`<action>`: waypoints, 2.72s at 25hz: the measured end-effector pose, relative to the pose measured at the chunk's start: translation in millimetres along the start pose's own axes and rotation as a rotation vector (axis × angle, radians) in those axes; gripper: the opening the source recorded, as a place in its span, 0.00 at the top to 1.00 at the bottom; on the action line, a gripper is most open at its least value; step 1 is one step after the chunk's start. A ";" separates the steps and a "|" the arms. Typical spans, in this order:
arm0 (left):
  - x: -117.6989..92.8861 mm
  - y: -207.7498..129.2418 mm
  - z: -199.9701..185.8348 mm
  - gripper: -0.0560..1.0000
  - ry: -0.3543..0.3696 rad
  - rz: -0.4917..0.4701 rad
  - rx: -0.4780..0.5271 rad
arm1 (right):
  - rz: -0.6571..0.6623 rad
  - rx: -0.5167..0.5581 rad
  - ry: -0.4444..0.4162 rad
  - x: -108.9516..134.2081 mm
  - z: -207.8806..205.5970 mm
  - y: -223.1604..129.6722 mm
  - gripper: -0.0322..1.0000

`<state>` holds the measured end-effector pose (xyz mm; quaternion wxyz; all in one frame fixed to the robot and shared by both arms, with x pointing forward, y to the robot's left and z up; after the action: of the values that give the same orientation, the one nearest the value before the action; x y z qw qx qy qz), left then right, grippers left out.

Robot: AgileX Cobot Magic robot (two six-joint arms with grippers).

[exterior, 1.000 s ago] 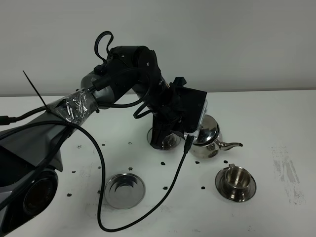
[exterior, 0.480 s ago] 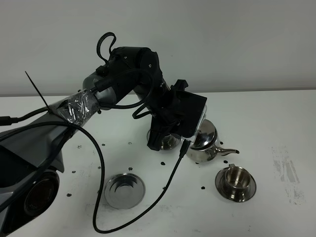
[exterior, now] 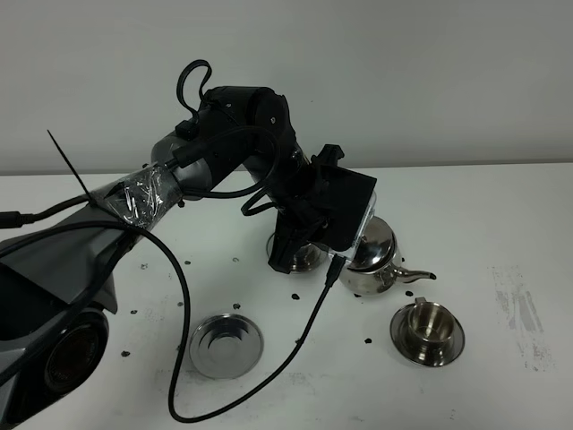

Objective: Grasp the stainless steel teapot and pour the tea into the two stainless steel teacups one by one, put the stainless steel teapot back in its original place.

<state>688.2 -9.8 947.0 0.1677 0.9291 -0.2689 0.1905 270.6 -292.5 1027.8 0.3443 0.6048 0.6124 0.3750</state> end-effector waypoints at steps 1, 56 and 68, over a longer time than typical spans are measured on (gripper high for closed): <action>0.0 0.0 0.0 0.70 0.000 0.000 0.000 | 0.000 0.000 0.000 0.0 0.0 0.0 0.43; 17.6 -4.4 12.6 0.70 0.158 0.425 0.000 | -0.002 0.000 0.000 0.0 0.0 0.0 0.43; 18.5 -4.6 16.1 0.70 0.180 0.418 0.006 | -0.001 0.000 0.000 0.0 0.0 0.0 0.43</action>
<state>709.5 -20.8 940.2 0.1451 0.8330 -0.4388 0.3041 270.6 -292.5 1027.8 0.3446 0.6044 0.6128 0.3748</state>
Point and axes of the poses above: a point on each arm's last joint axis where the gripper is mounted, z pointing out along that axis toward the gripper, x along the wrist's bending axis when the last joint is at zero, y = z × x, the point moved 4 cm from there along z, pointing out along that axis toward the gripper, and after that the axes turned 4 degrees about z, right-handed, at the moved point
